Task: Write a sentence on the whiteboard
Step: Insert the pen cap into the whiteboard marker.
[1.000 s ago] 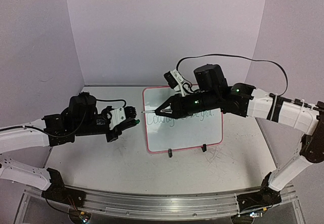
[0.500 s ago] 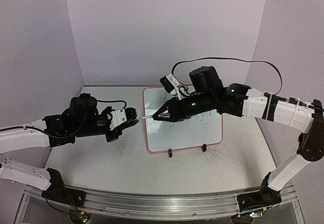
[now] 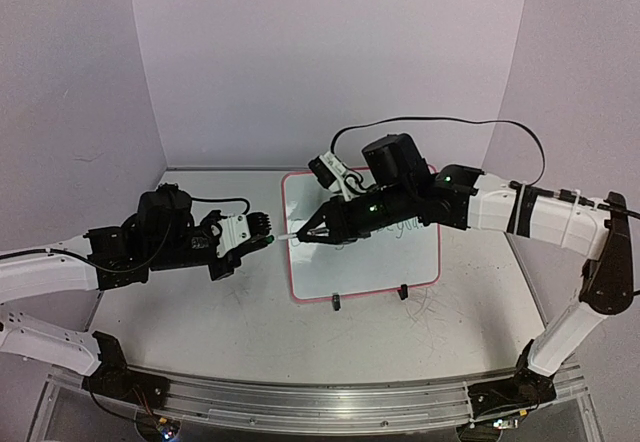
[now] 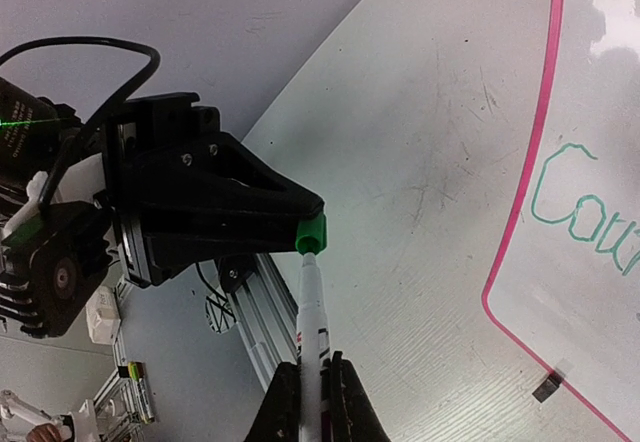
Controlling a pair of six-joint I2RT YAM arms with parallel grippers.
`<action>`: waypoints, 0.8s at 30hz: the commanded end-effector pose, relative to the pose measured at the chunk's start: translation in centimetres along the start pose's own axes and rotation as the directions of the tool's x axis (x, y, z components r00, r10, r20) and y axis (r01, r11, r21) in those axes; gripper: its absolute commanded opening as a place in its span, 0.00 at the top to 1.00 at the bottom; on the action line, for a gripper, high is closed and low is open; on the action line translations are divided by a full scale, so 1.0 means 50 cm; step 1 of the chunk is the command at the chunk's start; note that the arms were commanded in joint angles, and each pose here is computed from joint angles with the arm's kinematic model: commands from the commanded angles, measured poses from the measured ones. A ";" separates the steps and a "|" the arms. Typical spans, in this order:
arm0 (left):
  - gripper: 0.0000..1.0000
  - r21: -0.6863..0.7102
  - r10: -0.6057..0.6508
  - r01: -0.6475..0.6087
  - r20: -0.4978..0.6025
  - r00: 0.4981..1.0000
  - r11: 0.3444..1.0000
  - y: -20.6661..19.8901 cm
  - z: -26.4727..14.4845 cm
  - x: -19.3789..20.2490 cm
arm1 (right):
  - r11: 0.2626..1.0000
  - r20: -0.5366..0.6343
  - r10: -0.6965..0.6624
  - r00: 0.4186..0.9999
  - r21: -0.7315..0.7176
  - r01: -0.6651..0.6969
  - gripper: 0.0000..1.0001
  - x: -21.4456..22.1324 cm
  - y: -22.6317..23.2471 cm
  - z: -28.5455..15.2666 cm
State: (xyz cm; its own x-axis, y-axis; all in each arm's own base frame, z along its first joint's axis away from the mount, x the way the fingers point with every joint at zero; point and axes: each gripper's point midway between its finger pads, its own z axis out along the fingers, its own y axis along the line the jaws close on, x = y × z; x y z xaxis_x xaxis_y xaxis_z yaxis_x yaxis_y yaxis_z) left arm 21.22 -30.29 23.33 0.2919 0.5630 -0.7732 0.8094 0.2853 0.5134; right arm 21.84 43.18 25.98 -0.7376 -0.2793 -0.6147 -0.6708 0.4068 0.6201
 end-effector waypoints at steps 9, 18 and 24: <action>1.00 -0.018 0.005 -0.004 0.052 0.999 1.000 0.011 -0.003 -0.028 | 0.999 0.037 -0.032 0.999 0.000 0.032 1.00 -0.031 0.019 0.003; 1.00 0.003 0.031 -0.031 0.054 0.998 1.000 -0.004 -0.002 -0.045 | 0.999 -0.019 -0.033 0.999 0.018 0.034 1.00 -0.019 0.010 0.032; 1.00 0.048 0.100 -0.101 0.013 0.995 0.994 -0.023 0.005 -0.064 | 0.998 -0.106 -0.029 0.994 0.046 0.034 1.00 0.020 -0.008 0.051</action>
State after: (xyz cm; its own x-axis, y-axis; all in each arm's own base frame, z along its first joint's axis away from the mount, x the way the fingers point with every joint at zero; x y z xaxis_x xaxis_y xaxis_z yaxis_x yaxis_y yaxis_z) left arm 19.97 -31.35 22.32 0.3141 0.5967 -0.7384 0.8204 0.2207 0.5274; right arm 21.72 44.58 24.06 -0.7417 -0.3454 -0.5750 -0.6693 0.4368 0.6010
